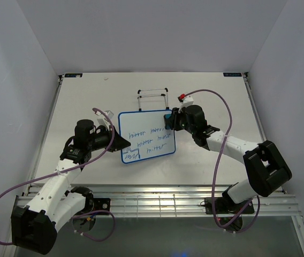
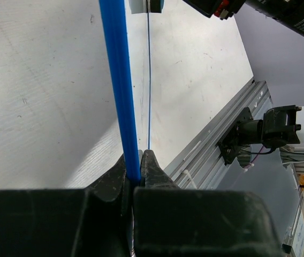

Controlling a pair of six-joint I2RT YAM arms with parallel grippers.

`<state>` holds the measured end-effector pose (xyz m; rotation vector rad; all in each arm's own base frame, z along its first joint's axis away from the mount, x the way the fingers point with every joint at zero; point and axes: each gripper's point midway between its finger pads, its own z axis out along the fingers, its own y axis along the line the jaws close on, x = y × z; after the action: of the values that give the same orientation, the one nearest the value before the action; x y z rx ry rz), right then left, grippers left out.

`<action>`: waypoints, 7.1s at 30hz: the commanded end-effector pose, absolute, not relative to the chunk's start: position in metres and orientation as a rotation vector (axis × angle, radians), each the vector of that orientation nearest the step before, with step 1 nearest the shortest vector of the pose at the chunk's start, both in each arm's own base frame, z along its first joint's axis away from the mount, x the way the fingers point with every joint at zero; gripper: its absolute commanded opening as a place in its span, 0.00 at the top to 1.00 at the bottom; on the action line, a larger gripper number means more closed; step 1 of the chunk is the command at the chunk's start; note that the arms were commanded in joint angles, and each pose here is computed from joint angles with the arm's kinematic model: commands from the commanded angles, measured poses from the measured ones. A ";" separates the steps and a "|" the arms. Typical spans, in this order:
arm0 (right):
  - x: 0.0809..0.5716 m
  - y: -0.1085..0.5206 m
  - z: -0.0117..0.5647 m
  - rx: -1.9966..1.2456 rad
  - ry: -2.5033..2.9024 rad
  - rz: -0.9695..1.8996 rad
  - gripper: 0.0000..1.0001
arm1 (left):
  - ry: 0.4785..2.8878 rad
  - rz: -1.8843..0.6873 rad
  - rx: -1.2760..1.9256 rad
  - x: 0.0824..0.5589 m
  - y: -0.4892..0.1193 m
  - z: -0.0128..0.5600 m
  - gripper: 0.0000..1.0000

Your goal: Erase the whiteboard

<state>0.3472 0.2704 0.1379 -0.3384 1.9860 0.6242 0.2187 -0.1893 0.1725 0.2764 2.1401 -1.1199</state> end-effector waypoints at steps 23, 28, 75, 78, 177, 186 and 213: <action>0.242 0.448 0.229 -0.718 1.744 1.010 0.82 | 2.013 -1.192 0.570 0.198 -0.208 0.184 1.00; 0.264 0.421 0.188 -0.640 1.846 0.856 0.82 | 2.011 -1.191 0.569 0.198 -0.208 0.185 1.00; 0.242 0.454 0.209 -0.568 1.653 0.808 0.86 | 2.009 -1.279 0.599 0.189 -0.214 0.186 1.00; 0.255 0.432 0.187 -0.524 1.705 0.734 0.86 | 2.001 -1.301 0.609 0.186 -0.216 0.187 1.00; 0.310 0.230 0.067 -0.150 1.975 0.729 0.92 | 2.122 -1.416 0.522 0.188 -0.224 0.166 1.00; 0.258 0.328 0.136 -0.372 1.789 0.942 0.92 | 2.157 -1.531 0.457 0.191 -0.232 0.163 1.00; 0.242 0.284 0.087 -0.364 2.040 0.599 0.92 | 2.160 -1.547 0.452 0.192 -0.233 0.161 1.00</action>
<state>0.2664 0.2884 0.1206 -0.2737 1.9180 0.7034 0.2179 -0.2213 0.1417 0.2674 2.2372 -1.4038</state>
